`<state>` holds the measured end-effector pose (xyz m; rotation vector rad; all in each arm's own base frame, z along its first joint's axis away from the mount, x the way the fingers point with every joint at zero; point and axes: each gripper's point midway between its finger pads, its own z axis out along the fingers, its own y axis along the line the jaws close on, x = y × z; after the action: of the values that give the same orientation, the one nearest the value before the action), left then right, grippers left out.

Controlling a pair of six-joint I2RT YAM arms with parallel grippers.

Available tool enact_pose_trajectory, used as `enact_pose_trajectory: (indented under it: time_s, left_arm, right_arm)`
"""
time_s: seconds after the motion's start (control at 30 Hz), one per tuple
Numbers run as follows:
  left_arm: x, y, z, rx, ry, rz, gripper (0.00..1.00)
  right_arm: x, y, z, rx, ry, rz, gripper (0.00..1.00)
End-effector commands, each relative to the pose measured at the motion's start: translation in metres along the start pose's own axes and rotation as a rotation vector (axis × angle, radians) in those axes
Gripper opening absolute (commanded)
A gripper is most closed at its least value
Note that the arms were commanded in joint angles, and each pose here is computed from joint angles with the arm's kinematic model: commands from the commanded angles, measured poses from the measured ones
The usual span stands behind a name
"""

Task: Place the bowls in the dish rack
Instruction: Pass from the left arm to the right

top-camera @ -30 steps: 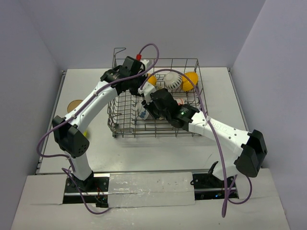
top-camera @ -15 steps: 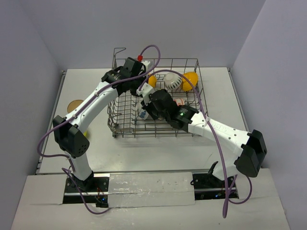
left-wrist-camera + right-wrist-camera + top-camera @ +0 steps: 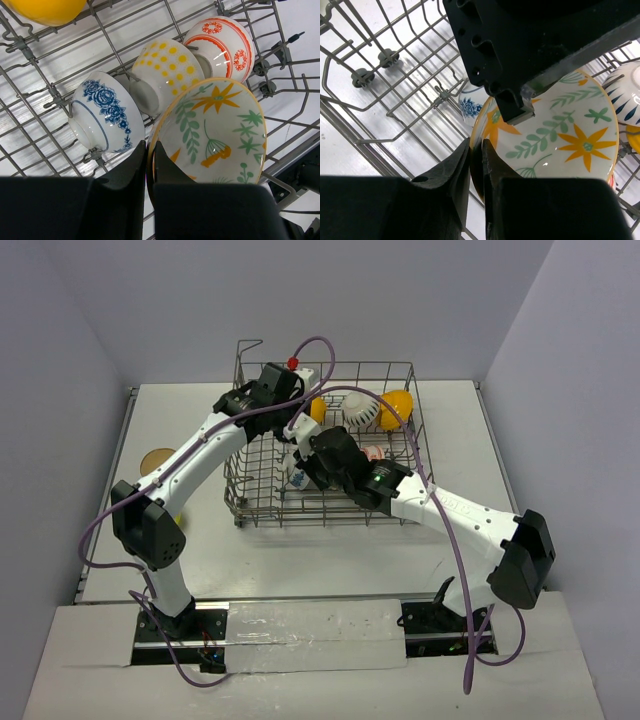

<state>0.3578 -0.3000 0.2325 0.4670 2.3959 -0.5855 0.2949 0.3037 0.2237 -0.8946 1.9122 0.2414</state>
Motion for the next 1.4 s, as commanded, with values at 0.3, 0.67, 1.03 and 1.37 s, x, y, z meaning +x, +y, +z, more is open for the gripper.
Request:
enact_pose_trajectory:
  time_s: [0.3,0.67,1.03,1.37]
  left_arm:
    - [-0.043,-0.033,-0.045,0.135,-0.189,-0.027,0.10]
    - [-0.047,-0.045,-0.063,0.191,-0.218,-0.020,0.27]
    - [-0.047,-0.040,-0.063,0.166,-0.227,-0.019,0.37]
    - [-0.060,-0.004,-0.058,0.021,-0.287,-0.089,0.42]
  right_arm:
    - [-0.012,-0.011,0.005,0.062,-0.043,0.057,0.00]
    - [-0.012,-0.013,0.011,0.083,-0.044,0.057,0.00]
    - [-0.009,-0.013,0.013,0.086,-0.038,0.052,0.00]
    - [-0.020,-0.011,-0.011,0.081,-0.071,0.058,0.00]
